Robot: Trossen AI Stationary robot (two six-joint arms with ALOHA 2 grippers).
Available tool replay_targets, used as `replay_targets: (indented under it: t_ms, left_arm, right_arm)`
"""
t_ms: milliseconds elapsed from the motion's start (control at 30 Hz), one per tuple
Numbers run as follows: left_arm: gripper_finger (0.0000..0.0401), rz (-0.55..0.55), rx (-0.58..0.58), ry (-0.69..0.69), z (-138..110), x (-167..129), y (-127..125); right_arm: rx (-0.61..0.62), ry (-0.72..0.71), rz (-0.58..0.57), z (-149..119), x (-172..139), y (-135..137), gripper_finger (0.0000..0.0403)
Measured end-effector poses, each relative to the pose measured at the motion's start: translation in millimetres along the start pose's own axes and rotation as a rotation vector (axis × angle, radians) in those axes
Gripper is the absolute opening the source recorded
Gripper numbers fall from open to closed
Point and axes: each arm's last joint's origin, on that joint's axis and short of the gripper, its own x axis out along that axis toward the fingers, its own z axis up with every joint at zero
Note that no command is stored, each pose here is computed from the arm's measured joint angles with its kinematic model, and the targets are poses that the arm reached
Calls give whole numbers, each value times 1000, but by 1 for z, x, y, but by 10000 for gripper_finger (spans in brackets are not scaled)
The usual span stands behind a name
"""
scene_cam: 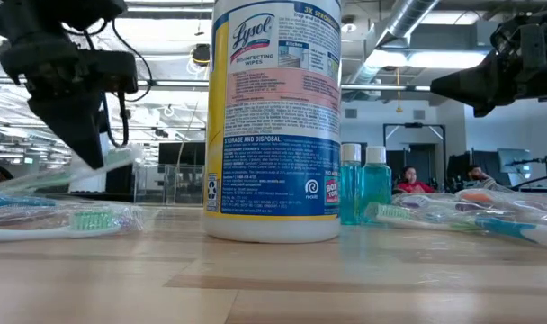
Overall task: Pick & Place toothbrushing station
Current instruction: Put the top left green toothbrush into the transparent organizer
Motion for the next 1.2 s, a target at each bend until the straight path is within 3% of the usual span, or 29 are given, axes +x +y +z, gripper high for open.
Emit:
replay_targets:
  t_ms: [400, 767, 1200]
  left_arm:
    - [0, 64, -54, -298, 7, -39, 10]
    - [0, 304, -114, -588, 10, -65, 23]
    - [0, 532, -140, -755, 17, -75, 30]
  right_arm:
    - [0, 0, 0, 0, 0, 0, 54]
    - [0, 0, 0, 0, 0, 0, 54]
    - [0, 1, 0, 0, 0, 0, 54]
